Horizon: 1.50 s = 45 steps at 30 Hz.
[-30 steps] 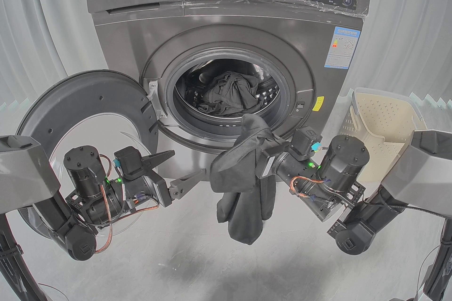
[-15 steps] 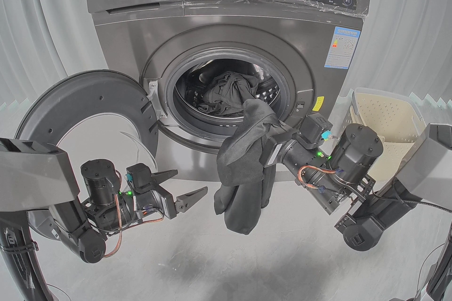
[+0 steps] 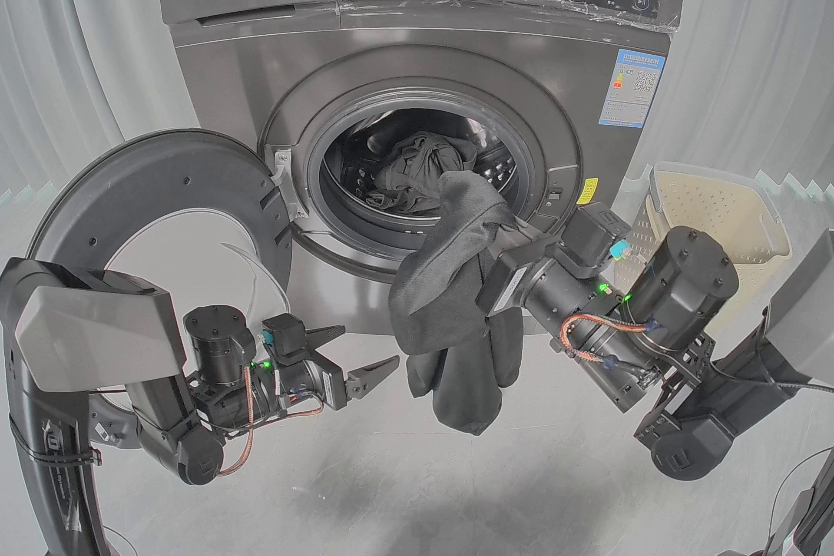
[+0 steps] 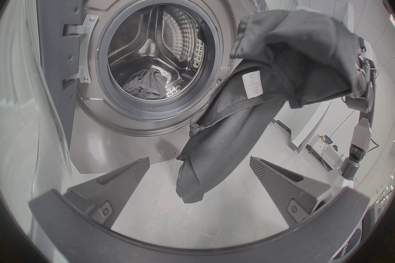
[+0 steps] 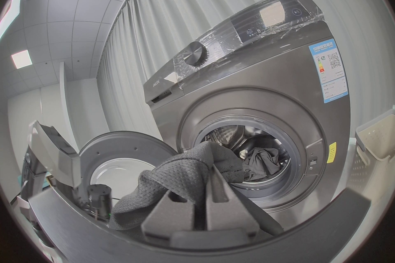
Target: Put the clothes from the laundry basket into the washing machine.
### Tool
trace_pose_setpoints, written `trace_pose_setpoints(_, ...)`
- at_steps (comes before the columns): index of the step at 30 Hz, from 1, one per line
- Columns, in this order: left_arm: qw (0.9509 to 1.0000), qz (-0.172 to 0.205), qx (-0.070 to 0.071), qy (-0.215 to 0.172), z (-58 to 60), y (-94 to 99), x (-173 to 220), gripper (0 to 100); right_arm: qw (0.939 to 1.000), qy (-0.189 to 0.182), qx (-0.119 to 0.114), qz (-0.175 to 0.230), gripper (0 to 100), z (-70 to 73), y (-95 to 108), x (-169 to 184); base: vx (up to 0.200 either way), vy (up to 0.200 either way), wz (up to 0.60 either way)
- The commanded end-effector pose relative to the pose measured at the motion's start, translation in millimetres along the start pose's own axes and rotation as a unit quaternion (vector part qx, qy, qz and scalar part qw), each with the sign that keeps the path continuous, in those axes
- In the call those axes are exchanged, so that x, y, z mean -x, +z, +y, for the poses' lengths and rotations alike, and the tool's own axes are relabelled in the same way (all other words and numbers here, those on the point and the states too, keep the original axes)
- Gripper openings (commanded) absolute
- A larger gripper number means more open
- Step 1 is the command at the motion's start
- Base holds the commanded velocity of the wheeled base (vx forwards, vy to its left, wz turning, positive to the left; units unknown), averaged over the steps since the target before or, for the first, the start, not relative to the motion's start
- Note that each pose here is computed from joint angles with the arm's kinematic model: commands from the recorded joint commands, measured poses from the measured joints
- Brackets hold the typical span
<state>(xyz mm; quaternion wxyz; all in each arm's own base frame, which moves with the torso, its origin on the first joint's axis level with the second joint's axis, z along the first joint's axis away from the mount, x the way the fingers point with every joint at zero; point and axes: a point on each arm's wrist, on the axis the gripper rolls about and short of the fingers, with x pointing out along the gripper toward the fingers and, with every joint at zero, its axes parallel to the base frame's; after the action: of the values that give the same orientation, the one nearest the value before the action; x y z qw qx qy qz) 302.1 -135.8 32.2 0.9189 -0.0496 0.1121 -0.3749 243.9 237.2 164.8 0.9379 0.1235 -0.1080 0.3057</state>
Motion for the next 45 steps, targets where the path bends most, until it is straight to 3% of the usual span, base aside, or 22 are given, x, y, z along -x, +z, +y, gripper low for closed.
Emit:
trace_pose_setpoints(1, 1.0, 0.004, 0.002, 0.006, 4.5, -8.2, -10.0, 100, 0.9998, 0.014, -0.007, -0.009, 0, 10.5, 8.8, 5.3, 0.0, 0.0, 0.0)
trace_pose_setpoints(17, 0.9995, -0.017, -0.005, 0.025, 9.7, -6.4, -26.1, 100, 0.9995, 0.027, -0.016, -0.004, 0, 19.2, 6.4, 9.9, 0.0, 0.0, 0.0)
trace_pose_setpoints(29, 0.9993, -0.018, -0.005, 0.033, 10.9, -6.5, -26.9, 100, 0.9995, 0.026, -0.015, -0.002, 0, 18.0, 9.6, 14.1, 0.0, 0.0, 0.0)
trace_pose_setpoints(40, 0.9993, -0.015, -0.003, 0.035, 20.9, -21.6, -44.4, 100, 0.9995, 0.028, -0.015, -0.003, 0, 18.8, 12.1, 16.7, 0.0, 0.0, 0.0)
trace_pose_setpoints(45, 0.9995, -0.013, -0.004, 0.029, 17.6, -22.8, -45.5, 100, 0.9995, 0.028, -0.015, -0.004, 0, 18.9, 12.1, 16.1, 0.0, 0.0, 0.0)
